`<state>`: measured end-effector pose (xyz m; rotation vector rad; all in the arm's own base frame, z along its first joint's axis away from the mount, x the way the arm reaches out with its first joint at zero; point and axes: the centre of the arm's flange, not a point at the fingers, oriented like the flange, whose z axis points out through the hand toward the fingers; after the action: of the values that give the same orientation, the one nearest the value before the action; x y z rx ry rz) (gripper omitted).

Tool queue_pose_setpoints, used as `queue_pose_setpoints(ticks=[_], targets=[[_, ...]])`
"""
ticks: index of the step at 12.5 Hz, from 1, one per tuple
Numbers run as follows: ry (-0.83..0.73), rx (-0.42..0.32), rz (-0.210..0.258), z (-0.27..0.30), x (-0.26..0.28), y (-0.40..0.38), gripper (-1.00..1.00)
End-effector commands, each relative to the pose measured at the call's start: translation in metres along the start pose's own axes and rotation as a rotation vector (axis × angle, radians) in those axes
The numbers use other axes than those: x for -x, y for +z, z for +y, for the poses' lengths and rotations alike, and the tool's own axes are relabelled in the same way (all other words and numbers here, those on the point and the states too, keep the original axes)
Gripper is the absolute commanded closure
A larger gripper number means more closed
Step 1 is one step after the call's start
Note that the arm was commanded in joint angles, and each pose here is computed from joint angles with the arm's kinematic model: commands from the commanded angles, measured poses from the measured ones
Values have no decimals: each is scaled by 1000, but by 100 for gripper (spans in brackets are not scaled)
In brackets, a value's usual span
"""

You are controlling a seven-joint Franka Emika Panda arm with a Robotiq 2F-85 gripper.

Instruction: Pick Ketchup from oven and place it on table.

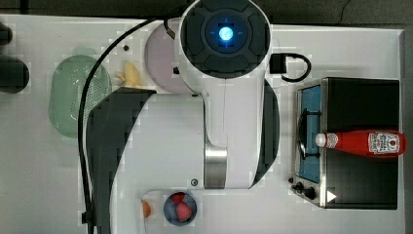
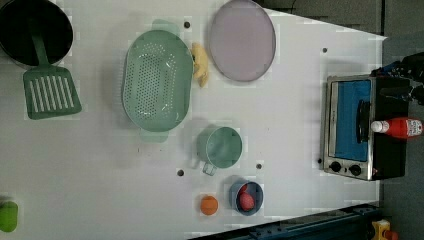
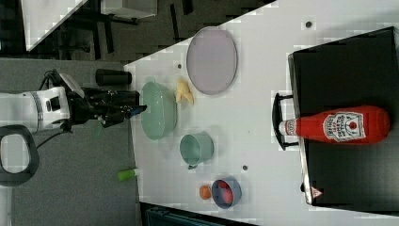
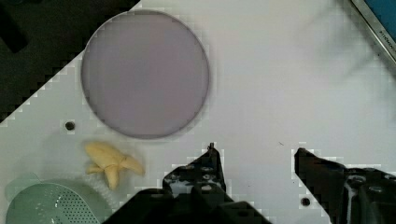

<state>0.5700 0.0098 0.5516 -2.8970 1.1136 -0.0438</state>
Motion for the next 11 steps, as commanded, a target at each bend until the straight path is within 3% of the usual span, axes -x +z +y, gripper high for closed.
queue_pose_setpoints(ticks=[1, 2, 3, 7, 11], targets=[[242, -6, -25, 87, 66, -75, -52], [242, -6, -25, 87, 66, -75, -67], [243, -5, -26, 88, 66, -75, -100], [296, 4, -42, 105, 43, -64, -100], [483, -1, -71, 174, -27, -34, -100]])
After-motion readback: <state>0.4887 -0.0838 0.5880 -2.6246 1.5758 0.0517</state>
